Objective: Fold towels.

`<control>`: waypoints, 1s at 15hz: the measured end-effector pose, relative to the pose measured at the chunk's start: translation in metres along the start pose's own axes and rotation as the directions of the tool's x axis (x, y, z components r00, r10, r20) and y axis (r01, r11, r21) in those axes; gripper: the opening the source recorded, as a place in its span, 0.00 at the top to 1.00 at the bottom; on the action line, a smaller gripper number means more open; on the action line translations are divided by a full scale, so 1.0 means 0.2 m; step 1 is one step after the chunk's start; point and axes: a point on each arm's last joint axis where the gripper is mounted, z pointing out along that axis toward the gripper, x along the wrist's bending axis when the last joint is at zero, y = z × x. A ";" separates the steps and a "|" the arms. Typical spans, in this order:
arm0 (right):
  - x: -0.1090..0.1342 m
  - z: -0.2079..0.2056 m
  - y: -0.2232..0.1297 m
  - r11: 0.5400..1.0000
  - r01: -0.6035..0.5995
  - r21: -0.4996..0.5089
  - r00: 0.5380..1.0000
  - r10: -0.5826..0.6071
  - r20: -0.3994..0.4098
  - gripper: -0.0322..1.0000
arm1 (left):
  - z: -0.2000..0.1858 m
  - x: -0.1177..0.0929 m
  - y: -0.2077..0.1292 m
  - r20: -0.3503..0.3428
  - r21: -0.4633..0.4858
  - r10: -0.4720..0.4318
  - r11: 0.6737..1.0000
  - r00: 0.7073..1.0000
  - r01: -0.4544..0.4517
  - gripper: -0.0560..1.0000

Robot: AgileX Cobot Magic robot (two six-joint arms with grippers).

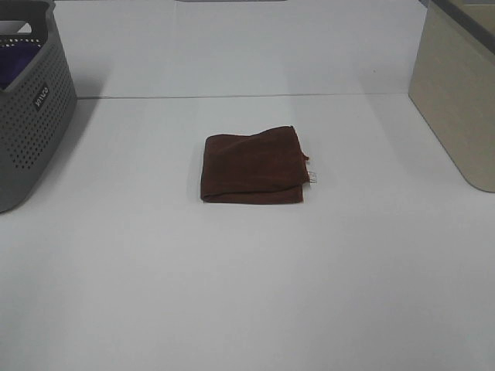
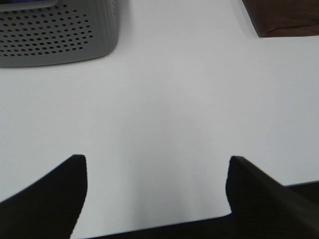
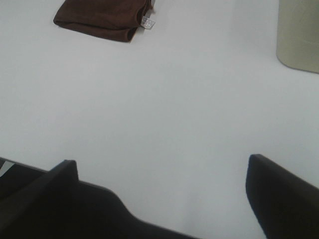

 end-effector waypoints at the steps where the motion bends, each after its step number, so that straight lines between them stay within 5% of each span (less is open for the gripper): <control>1: 0.01 -0.03 -0.03 0.998 0.010 -0.057 1.000 -0.009 0.011 0.14 | -0.03 0.00 -0.02 -0.001 -0.043 0.005 0.999 1.000 -0.005 0.25; 5: 0.03 -0.08 -0.07 0.990 0.023 -0.139 0.999 -0.019 0.031 0.14 | -0.13 -0.02 -0.09 -0.007 -0.200 0.023 0.979 1.000 -0.023 0.25; 15: 0.03 -0.08 -0.07 0.990 -0.001 -0.139 0.998 0.011 0.068 0.14 | -0.13 -0.02 -0.09 -0.004 -0.203 0.022 0.979 1.000 -0.022 0.25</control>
